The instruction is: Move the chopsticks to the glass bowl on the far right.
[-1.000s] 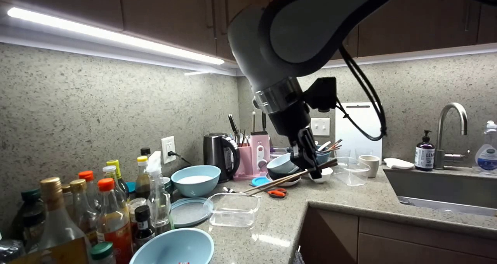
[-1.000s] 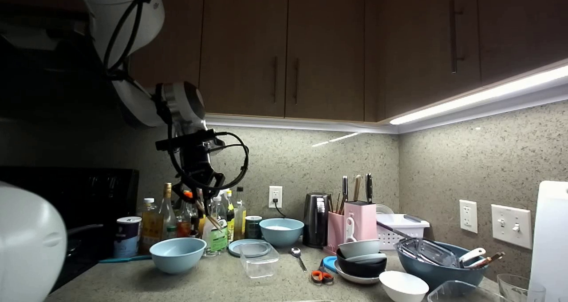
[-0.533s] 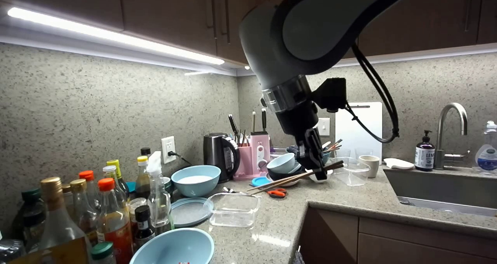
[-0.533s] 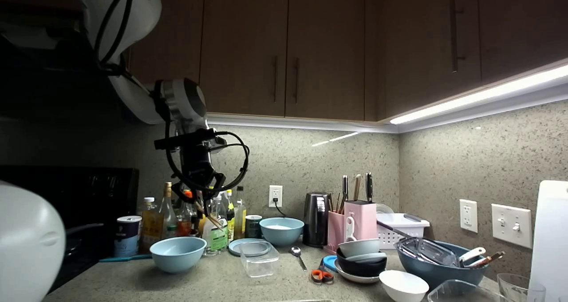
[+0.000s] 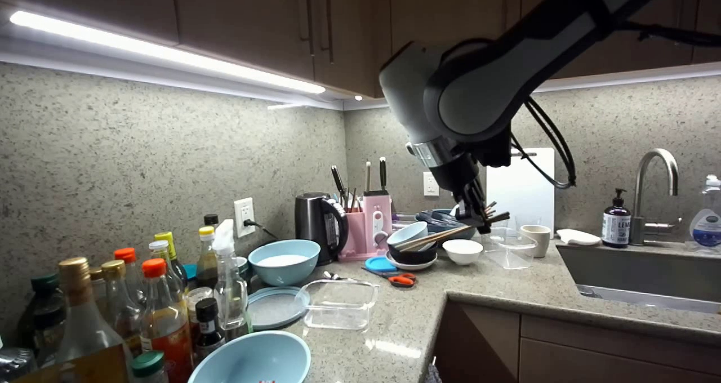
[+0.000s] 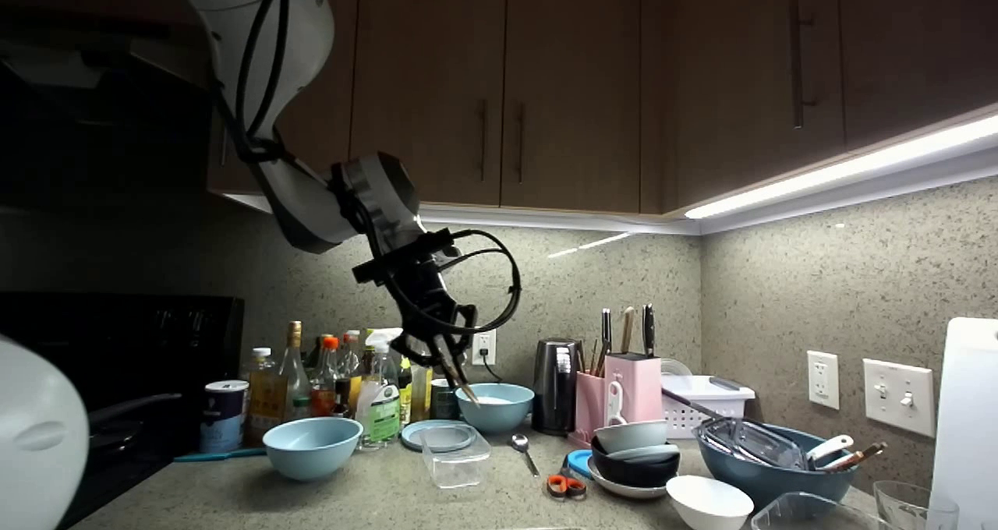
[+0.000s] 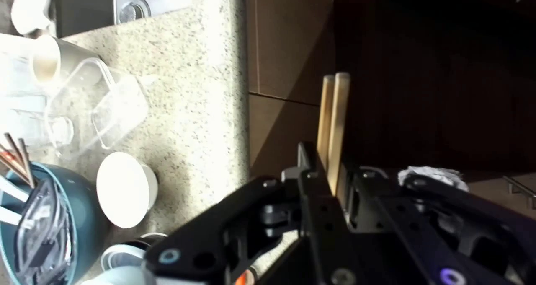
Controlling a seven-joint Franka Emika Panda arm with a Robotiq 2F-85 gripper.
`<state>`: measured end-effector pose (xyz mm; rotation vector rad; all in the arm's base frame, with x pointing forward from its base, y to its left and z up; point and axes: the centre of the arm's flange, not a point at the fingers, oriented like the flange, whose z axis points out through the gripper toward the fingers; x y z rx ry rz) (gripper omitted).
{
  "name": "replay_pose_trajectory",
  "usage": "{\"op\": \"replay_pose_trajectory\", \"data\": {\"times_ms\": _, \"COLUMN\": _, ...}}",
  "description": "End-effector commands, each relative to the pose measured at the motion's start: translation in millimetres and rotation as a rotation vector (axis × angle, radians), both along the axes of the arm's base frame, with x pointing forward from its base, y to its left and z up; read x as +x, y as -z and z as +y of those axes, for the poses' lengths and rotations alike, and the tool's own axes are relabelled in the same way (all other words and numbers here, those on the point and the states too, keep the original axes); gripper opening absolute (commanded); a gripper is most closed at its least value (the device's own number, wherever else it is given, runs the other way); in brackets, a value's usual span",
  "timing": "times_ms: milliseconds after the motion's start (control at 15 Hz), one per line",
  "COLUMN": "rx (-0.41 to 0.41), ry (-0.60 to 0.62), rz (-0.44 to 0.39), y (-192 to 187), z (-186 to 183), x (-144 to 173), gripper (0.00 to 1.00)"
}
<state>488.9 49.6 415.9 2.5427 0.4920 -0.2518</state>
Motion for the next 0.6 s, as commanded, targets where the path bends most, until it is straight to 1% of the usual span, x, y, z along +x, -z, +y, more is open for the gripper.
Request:
{"op": "replay_pose_trajectory", "data": {"times_ms": 0, "rx": -0.010, "ry": 0.079, "rz": -0.015, "y": 7, "z": -56, "x": -8, "gripper": 0.08}}
{"op": "replay_pose_trajectory", "data": {"times_ms": 133, "rx": 0.031, "ry": 0.170, "rz": -0.025, "y": 12, "z": -90, "x": -17, "gripper": 0.09}}
{"op": "replay_pose_trajectory", "data": {"times_ms": 200, "rx": 0.064, "ry": 0.214, "rz": -0.040, "y": 15, "z": -105, "x": -22, "gripper": 0.09}}
{"op": "replay_pose_trajectory", "data": {"times_ms": 267, "rx": 0.115, "ry": 0.260, "rz": -0.062, "y": 18, "z": -117, "x": -28, "gripper": 0.09}}
{"op": "replay_pose_trajectory", "data": {"times_ms": 400, "rx": 0.201, "ry": 0.338, "rz": -0.071, "y": 25, "z": -136, "x": -39, "gripper": 0.08}}
{"op": "replay_pose_trajectory", "data": {"times_ms": 467, "rx": 0.132, "ry": 0.295, "rz": -0.037, "y": 22, "z": -126, "x": -17, "gripper": 0.12}}
{"op": "replay_pose_trajectory", "data": {"times_ms": 533, "rx": 0.157, "ry": 0.328, "rz": -0.042, "y": 25, "z": -135, "x": -22, "gripper": 0.12}}
